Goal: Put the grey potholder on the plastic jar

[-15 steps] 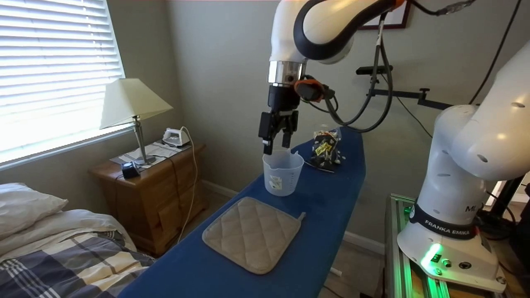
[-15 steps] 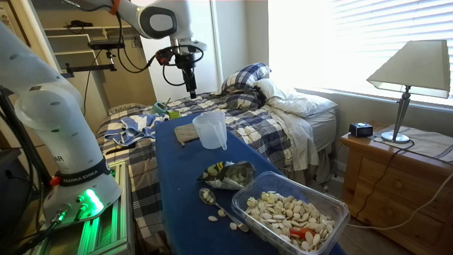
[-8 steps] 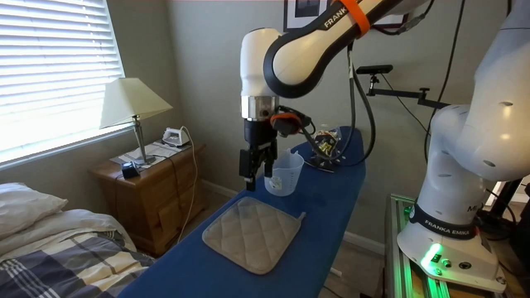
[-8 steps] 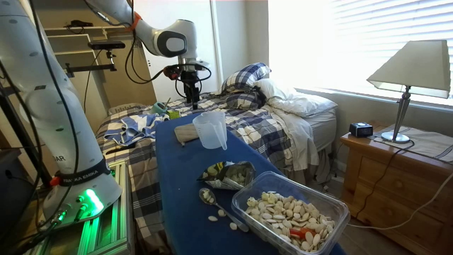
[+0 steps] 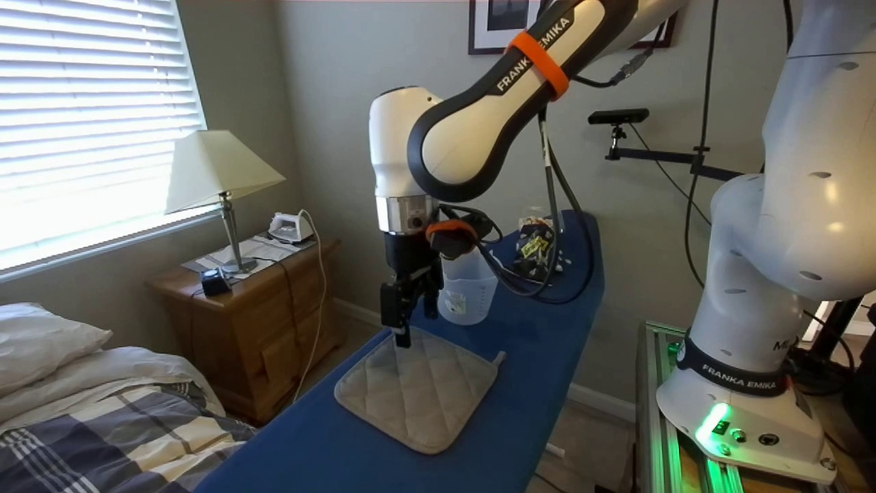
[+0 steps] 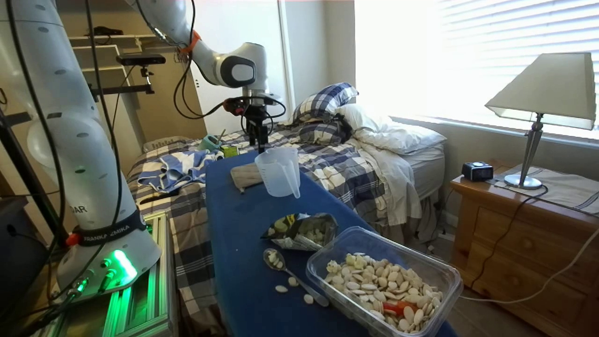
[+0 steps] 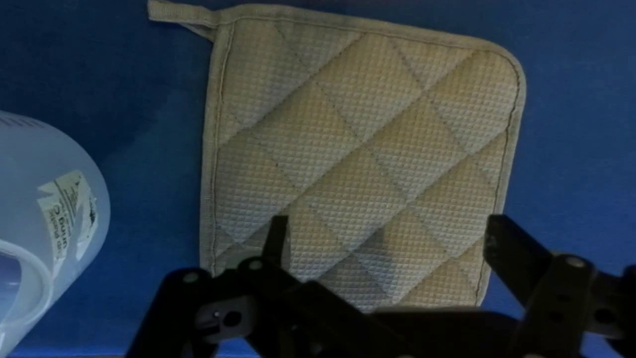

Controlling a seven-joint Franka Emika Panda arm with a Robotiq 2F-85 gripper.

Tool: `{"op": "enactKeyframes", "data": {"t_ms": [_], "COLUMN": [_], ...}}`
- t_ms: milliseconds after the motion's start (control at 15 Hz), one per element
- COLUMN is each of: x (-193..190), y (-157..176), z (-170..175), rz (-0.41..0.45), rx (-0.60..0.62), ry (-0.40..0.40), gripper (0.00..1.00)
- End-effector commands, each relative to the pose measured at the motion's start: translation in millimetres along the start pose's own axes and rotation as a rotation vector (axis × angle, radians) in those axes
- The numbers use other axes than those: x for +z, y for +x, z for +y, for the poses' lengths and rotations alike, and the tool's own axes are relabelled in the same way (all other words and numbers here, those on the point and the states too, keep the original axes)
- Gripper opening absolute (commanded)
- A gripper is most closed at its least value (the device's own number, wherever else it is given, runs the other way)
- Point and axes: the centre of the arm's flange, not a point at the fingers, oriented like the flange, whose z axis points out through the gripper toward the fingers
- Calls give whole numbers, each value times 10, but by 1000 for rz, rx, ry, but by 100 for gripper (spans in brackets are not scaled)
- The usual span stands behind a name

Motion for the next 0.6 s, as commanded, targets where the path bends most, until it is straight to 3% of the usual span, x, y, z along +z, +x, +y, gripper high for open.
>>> {"op": "enactKeyframes", "data": {"t_ms": [0, 533], "x": [-6, 68], "y": [3, 259], "z": [-2, -433], "rz": [1, 35], "rx": [0, -153], "ry": [0, -107], "gripper": [100, 100]}}
